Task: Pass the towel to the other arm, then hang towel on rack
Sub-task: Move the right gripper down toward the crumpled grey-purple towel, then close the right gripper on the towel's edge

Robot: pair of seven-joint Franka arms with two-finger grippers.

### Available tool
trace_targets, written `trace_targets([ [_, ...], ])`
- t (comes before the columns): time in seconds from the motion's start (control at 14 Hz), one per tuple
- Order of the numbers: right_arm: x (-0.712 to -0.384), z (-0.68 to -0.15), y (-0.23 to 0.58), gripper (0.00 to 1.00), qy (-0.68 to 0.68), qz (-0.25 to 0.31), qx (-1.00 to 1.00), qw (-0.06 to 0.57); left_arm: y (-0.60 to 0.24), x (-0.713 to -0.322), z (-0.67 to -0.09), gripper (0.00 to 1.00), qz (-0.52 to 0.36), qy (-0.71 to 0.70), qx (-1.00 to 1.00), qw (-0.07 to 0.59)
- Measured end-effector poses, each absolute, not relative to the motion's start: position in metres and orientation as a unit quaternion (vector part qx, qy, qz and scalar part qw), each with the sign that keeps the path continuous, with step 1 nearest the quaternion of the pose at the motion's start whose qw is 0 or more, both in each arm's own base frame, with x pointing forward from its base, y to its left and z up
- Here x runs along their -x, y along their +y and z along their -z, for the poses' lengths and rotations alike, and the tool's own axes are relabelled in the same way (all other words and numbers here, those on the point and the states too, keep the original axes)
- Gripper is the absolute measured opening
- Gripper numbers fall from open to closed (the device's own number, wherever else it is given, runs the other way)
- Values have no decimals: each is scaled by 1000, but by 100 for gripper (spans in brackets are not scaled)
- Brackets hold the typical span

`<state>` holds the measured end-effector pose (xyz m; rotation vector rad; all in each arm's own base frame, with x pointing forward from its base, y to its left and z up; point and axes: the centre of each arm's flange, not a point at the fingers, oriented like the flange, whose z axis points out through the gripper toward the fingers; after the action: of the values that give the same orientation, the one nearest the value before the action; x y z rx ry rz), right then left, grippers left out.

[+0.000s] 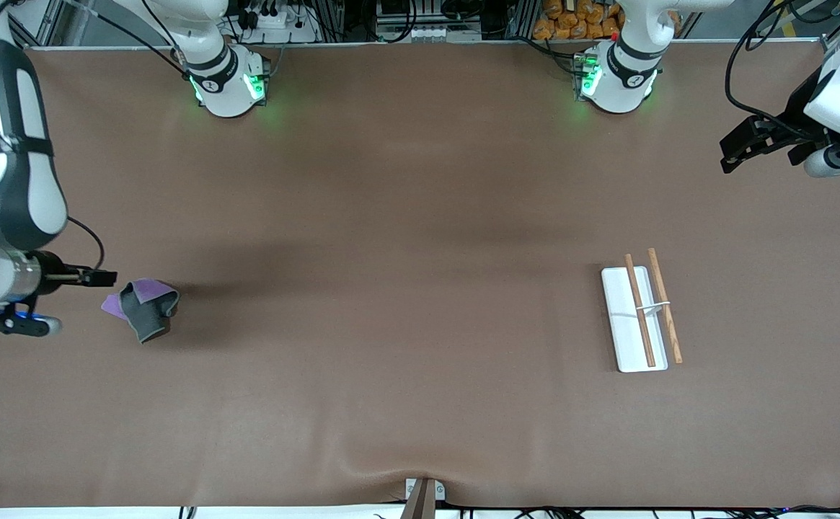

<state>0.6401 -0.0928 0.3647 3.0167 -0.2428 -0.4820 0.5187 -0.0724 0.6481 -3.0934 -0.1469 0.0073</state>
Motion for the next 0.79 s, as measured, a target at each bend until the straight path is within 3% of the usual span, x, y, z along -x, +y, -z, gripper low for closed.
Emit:
trace_targets([
  [0.57,-626,-287,-91,96,-4,156,-987,23,-70,-510,-654,100,-10,-49,998,24],
  [0.72,-624,-271,-100,91,5,153,-988,21,-69,-508,-656,100,-11,-50,998,24],
  [0.79,-623,-266,-100,83,8,153,-988,22,-69,-508,-657,100,-11,-50,998,24],
])
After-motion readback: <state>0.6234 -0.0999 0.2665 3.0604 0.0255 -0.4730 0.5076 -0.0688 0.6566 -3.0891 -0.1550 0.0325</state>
